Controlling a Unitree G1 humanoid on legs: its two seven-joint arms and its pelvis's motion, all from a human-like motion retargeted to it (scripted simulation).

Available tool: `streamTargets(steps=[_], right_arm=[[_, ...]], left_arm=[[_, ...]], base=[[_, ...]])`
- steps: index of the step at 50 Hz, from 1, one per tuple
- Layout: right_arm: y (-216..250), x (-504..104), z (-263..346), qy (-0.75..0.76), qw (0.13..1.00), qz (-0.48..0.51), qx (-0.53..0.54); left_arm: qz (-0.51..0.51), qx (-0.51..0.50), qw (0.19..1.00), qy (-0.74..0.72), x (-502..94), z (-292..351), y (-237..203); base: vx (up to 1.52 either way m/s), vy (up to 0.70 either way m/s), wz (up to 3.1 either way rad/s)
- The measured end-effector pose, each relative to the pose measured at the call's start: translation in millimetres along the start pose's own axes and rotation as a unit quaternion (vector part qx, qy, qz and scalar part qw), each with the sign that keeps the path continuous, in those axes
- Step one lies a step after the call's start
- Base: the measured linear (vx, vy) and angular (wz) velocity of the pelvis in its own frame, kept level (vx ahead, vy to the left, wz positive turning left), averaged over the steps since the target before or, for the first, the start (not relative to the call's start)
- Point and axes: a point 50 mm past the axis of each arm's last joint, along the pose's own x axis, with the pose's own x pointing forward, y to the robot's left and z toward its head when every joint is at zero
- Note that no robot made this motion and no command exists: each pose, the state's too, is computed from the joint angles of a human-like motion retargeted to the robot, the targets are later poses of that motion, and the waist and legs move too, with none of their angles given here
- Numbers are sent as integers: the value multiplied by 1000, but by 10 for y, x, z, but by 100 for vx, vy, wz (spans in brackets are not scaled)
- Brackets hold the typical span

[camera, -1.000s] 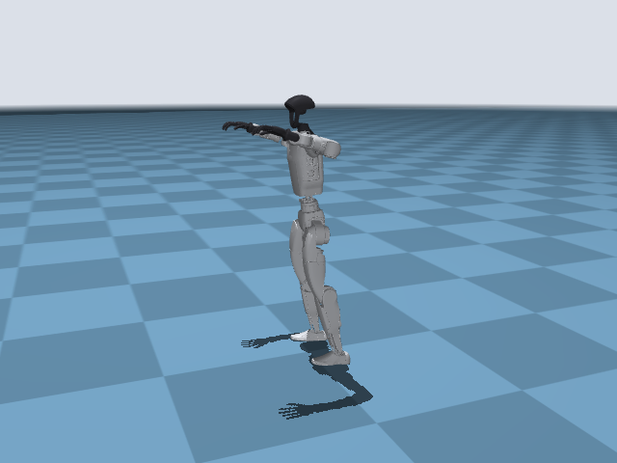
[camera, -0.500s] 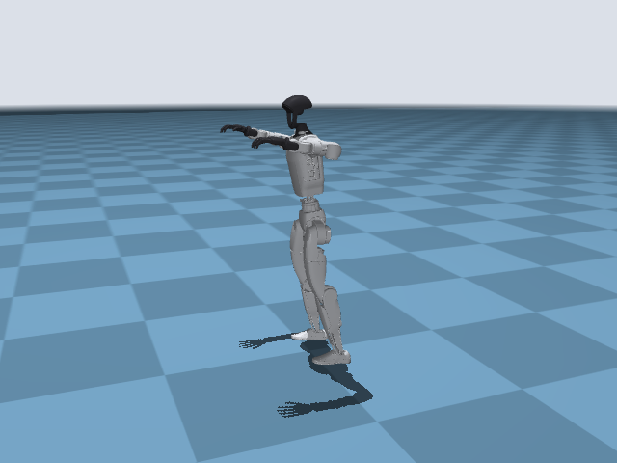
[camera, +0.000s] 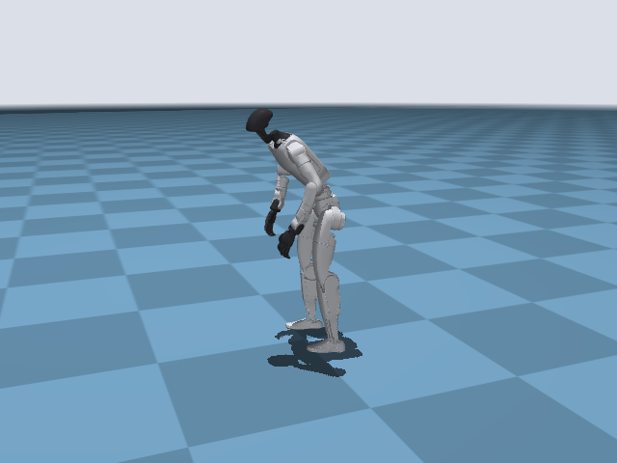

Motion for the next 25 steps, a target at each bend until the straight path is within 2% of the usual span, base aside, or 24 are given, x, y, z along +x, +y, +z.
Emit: streamTargets(steps=[5, 10, 18, 25], right_arm=[[88, 73, 287, -72, 996, -17, -51], [-168, -132, 593, -190, 971, -115, -83], [-765, -901, 988, -333, 891, -308, 4], [-640, -1583, 902, -321, 894, -311, 42]], left_arm=[[41, 41, 997, -41, -21, 146, -46], [159, 16, 979, -126, -275, 296, 122], [380, -104, 895, -209, -880, 458, 534], [415, -161, 885, -138, -1647, 318, 230]], base=[[-13, 4, 5], [-5, 3, -4], [-1, 3, 20], [3, 4, -56]])
